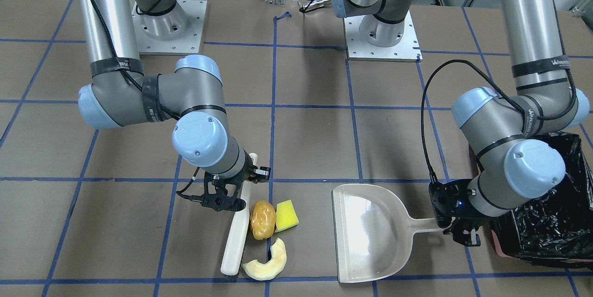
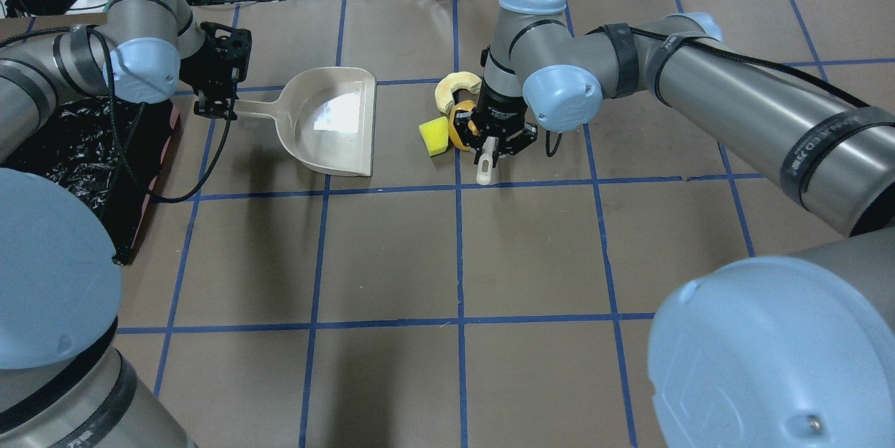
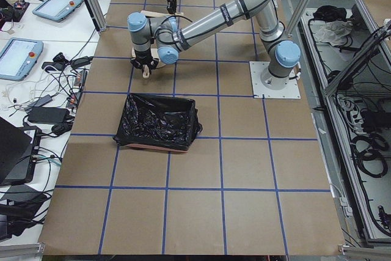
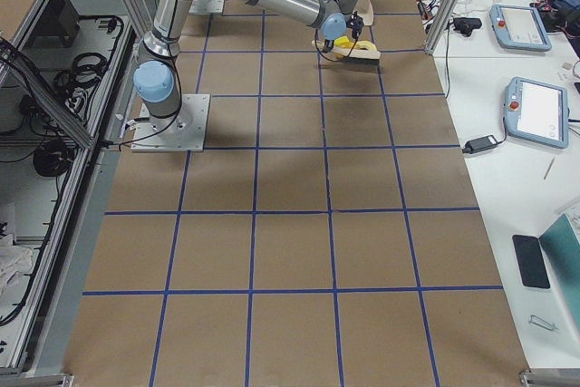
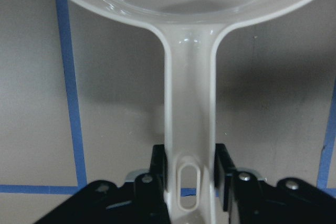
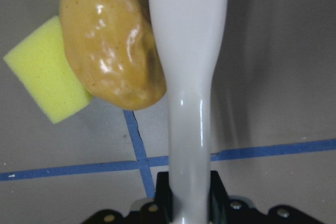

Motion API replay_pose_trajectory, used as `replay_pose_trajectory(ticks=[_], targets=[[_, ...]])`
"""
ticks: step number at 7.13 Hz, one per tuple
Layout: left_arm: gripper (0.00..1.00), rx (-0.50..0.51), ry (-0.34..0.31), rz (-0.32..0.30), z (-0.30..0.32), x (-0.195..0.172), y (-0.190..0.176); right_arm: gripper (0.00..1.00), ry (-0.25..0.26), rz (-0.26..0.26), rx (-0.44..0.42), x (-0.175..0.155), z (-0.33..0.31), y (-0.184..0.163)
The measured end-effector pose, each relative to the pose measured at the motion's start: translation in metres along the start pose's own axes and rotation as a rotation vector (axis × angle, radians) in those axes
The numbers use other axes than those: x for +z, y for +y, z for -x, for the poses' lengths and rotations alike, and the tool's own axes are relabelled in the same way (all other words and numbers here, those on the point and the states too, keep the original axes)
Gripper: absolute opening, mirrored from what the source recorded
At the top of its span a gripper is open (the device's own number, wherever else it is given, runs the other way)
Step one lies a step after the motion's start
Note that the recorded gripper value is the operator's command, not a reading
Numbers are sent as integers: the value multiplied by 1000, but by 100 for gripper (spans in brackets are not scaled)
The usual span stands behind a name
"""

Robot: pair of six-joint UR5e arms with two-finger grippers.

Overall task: Sweep and dump trash into bin
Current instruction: 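Sweep the sponge, potato and peel with the brush into the dustpan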

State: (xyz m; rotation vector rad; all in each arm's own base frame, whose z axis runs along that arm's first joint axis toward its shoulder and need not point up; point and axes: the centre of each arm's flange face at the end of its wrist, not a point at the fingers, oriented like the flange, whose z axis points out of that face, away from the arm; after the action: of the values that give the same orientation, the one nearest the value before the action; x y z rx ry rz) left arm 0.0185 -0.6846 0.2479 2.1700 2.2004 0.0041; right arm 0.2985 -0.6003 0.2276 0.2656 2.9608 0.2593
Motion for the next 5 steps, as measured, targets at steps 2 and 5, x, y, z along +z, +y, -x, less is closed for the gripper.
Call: replay_pose_trajectory(ticks=[2,5], targets=[[0,0,-2,-2,0,-1,0,0,-14,-4,24,4,32,2],[0,0,-4,-3,0,-2,0,0,-41,-6,50,11,75,6]])
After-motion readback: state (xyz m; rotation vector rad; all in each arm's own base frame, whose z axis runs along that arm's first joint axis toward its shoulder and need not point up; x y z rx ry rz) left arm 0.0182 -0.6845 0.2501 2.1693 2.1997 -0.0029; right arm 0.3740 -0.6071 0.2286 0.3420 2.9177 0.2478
